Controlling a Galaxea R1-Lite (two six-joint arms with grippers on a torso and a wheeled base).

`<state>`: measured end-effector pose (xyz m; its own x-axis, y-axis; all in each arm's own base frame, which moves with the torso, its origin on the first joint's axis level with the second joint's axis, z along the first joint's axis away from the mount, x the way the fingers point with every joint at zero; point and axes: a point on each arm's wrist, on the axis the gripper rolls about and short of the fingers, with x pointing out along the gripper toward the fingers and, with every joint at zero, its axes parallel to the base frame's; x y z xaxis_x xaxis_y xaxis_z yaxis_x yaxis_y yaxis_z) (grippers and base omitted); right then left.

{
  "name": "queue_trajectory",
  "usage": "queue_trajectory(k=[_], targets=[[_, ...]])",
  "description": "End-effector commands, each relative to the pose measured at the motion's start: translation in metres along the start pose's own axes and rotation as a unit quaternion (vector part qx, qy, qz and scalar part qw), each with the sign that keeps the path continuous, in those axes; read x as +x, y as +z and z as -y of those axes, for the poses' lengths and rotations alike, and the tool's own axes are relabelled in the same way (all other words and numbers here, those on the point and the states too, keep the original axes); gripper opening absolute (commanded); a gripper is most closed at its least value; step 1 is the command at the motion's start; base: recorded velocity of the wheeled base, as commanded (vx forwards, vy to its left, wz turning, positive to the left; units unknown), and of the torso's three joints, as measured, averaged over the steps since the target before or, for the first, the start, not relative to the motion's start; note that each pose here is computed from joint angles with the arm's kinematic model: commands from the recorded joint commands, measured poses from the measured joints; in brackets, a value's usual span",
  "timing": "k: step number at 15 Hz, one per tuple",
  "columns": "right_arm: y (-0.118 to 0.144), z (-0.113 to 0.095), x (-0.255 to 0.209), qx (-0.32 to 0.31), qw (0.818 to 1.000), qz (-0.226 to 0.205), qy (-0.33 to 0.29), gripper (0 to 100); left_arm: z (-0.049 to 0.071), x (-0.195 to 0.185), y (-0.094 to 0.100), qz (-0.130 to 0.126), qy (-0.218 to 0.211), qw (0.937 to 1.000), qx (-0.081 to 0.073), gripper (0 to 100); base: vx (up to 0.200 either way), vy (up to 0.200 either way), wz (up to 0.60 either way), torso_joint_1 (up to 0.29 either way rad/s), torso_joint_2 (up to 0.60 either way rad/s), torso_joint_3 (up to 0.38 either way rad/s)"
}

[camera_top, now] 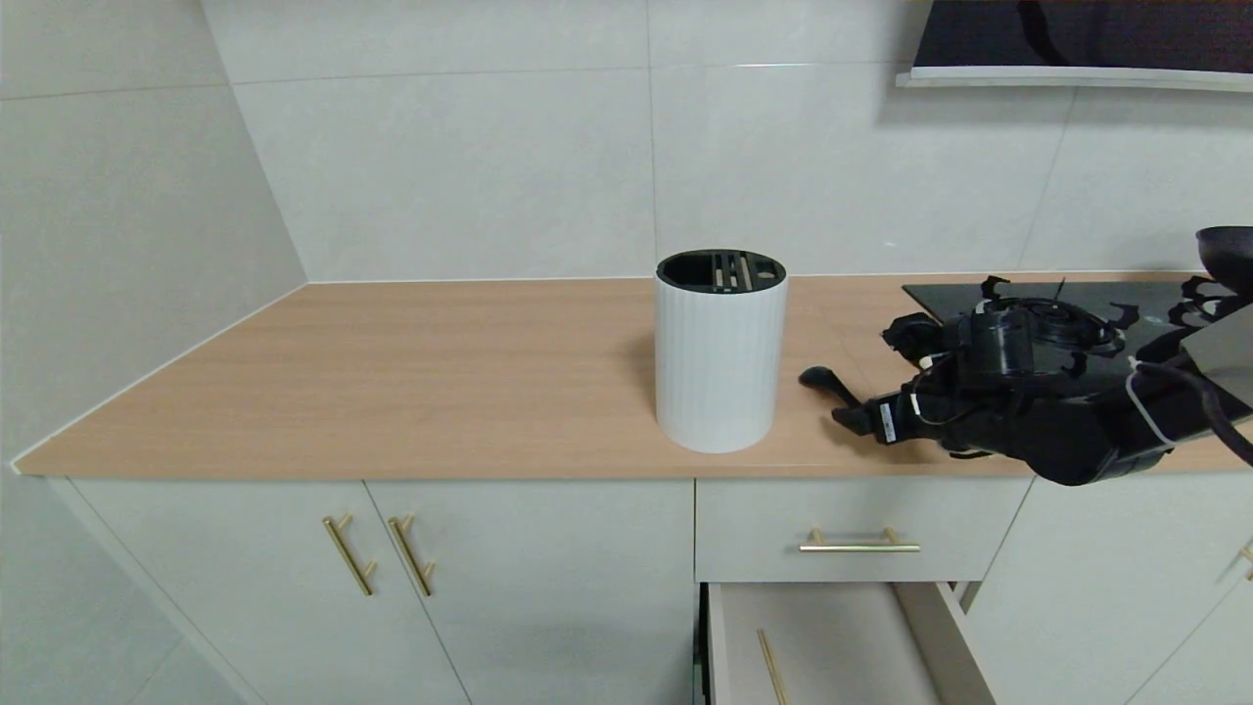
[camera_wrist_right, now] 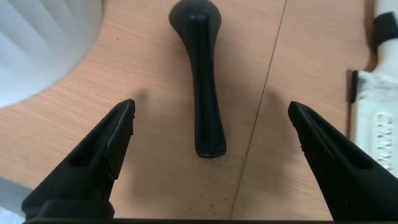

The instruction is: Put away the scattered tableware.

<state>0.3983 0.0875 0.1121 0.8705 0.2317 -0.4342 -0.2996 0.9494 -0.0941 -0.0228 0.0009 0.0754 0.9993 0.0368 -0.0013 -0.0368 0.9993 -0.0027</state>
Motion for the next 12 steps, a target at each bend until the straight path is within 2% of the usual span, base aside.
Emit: queue_trajectory(k=[1,7,8,12], targets=[[-0.004,-0.001,0.008,0.001,1.0,-0.006,0.001,100,0.0,0.0,0.0,-0.001,0.0,1.0,0.0,100,0.0,0.0,0.0,0.0,0.0,0.0],[-0.009,0.002,0.017,0.003,1.0,-0.01,0.001,100,0.0,0.0,0.0,0.0,0.0,1.0,0.0,100,0.0,0.0,0.0,0.0,0.0,0.0],[-0.008,0.003,0.016,0.005,1.0,-0.009,0.0,0,0.0,0.0,0.0,0.0,0.0,1.0,0.0,100,0.0,0.0,0.0,0.0,0.0,0.0],[-0.011,0.003,0.019,0.006,1.0,-0.013,0.002,0,0.0,0.0,0.0,0.0,0.0,1.0,0.0,100,0.0,0.0,0.0,0.0,0.0,0.0]])
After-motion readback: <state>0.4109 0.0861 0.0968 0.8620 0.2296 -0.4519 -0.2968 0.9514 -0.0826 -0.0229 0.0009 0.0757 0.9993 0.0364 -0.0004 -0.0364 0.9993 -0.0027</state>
